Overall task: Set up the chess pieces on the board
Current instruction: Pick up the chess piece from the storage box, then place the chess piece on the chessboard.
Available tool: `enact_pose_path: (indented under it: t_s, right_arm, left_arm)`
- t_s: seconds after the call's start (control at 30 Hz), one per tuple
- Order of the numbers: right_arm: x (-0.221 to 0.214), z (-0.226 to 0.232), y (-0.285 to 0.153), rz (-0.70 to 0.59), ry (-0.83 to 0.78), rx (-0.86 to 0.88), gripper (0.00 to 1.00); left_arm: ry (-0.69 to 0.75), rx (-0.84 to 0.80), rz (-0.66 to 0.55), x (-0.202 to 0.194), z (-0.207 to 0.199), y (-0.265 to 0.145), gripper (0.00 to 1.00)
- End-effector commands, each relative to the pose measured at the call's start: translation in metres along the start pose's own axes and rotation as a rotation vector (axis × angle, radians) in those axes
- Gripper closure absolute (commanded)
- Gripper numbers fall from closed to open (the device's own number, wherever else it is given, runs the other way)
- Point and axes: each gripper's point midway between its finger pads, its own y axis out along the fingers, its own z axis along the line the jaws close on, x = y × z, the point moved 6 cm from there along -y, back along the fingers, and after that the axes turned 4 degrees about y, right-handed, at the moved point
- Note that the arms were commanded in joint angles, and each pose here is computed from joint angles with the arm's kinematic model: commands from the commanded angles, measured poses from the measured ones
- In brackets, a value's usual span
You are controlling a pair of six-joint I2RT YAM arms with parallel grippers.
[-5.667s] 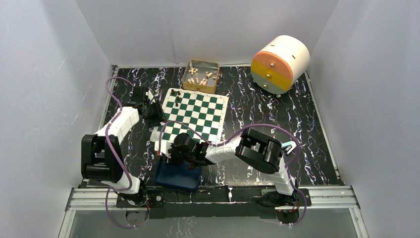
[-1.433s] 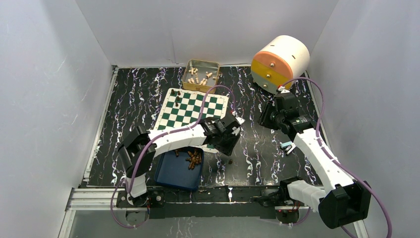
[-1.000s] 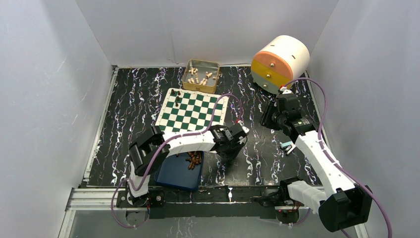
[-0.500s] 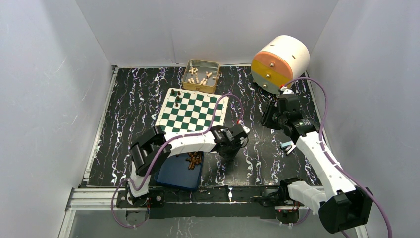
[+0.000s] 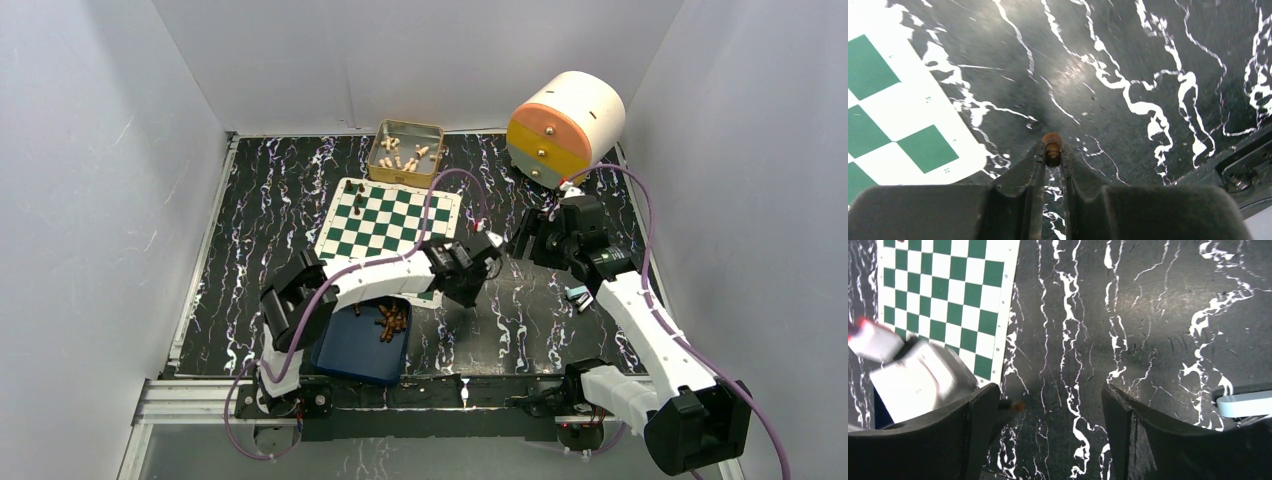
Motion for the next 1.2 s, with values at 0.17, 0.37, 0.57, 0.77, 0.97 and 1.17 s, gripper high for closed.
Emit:
enact_pose_path:
  t_s: [0.17,0.37,0.57,0.77,0.97,1.17]
  right_arm:
    - [-0.007,0.020,-0.002,0.015,0.006,0.207,0.06]
    - [-0.015,0.023,0.000,0.045,0.017,0.245,0.04]
    - [-0.021,0.026,0.005,0.070,0.030,0.272,0.01]
    - [-0.020,0.030,0.002,0.063,0.024,0.278,0.01]
    - [-0.018,0.031,0.002,0.061,0.017,0.270,0.01]
    - [-0.012,0.032,-0.001,0.041,0.002,0.253,0.01]
  left_arm:
    - [-0.230,0.083,-0.098,0.049,0.113,-0.052,0.90]
    - [-0.390,0.204,-0.127,0.054,0.204,-0.075,0.90]
    - [-0.549,0.292,-0.133,0.046,0.278,-0.085,0.90]
    - [-0.588,0.385,-0.118,0.047,0.319,-0.087,0.89]
    - [-0.600,0.412,-0.076,0.047,0.332,-0.070,0.89]
    - [-0.598,0.421,-0.039,0.041,0.338,-0.049,0.89]
